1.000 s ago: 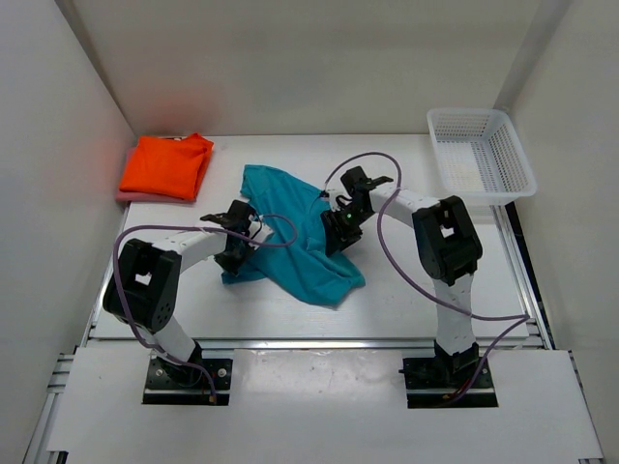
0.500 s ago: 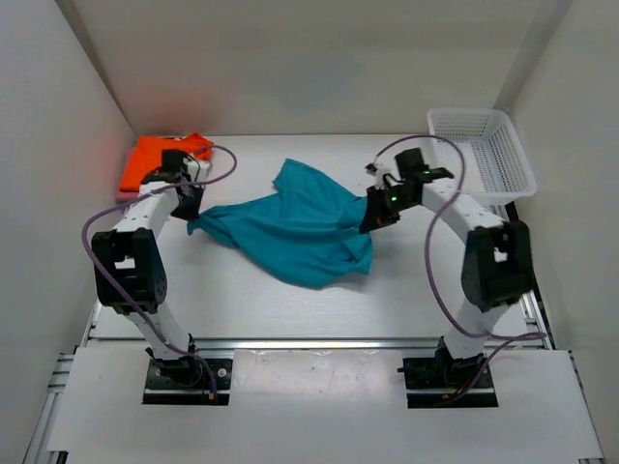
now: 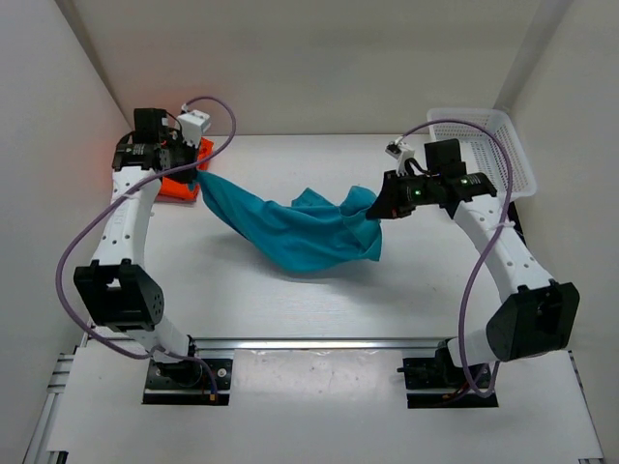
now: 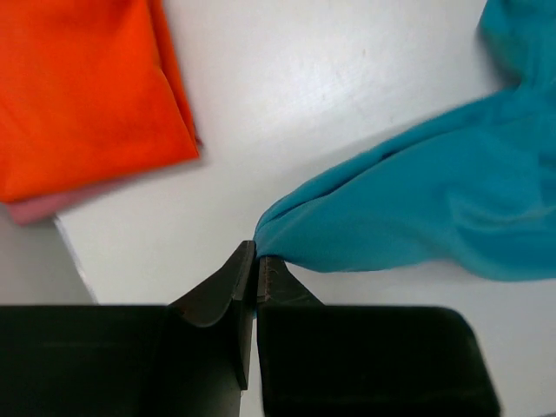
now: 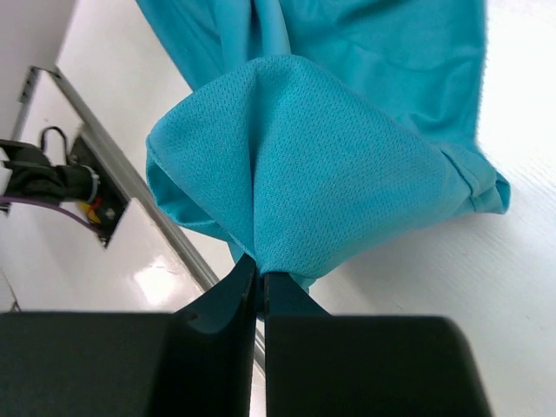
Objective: Fold and stack the t-shirts
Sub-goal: Flatten out the tshirt
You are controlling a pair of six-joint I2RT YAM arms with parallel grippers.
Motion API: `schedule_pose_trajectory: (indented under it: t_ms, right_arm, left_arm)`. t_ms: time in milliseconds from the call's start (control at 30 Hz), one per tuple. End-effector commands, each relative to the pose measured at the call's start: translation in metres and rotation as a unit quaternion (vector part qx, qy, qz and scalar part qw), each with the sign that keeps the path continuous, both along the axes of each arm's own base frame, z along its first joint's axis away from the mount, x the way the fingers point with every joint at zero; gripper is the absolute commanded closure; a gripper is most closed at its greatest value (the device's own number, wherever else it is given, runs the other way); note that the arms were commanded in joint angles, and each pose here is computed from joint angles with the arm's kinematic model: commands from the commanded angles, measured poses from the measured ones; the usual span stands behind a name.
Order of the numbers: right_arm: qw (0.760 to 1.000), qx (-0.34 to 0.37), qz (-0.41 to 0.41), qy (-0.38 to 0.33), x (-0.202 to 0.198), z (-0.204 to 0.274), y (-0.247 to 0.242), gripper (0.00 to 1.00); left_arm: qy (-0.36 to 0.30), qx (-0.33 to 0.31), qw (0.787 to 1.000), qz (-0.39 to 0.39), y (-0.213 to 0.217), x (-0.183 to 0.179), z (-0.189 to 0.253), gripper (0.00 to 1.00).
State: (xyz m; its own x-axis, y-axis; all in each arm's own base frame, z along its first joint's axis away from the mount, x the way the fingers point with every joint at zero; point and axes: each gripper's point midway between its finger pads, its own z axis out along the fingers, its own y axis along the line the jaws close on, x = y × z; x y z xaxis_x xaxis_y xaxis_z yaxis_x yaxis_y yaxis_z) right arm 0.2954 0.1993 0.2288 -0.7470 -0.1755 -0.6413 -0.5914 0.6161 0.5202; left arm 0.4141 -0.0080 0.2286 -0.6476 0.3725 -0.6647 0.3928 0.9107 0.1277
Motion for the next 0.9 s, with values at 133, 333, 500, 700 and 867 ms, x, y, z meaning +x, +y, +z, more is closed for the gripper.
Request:
schedule_pose_trajectory:
  t_ms: [133, 333, 500, 700, 867]
  right_arm:
    - [0.996, 0.08, -0.027, 0.017, 0.012, 0.006, -0.007, 1.0]
    - [0.998, 0.03, -0.053, 0.021, 0.063, -0.017, 0.003, 1.0]
    - [0.991, 0.004, -0.131, 0.039, 0.12, -0.019, -0.011, 0.99]
    - [0.985, 0.017, -0.164, 0.048, 0.132, -0.018, -0.013, 1.0]
    - [0.985, 0.024, -0.159, 0.053, 0.129, -0.022, -0.006, 1.0]
  left_arm:
    - [-0.003, -0.026, 0.999, 0.037, -0.006, 0.044, -0.009, 0.99]
    - [0.044, 0.08, 0.993, 0.081, -0.019, 0.083, -0.08, 0.52]
    - [0.047, 0.062, 0.995, 0.062, -0.038, 0.072, -0.076, 0.28]
    - [0.075, 0.006, 0.989, -0.124, -0.119, -0.042, -0.073, 0.34]
    - [0.115, 0.096, 0.959, -0.242, -0.169, -0.125, -0.143, 0.3]
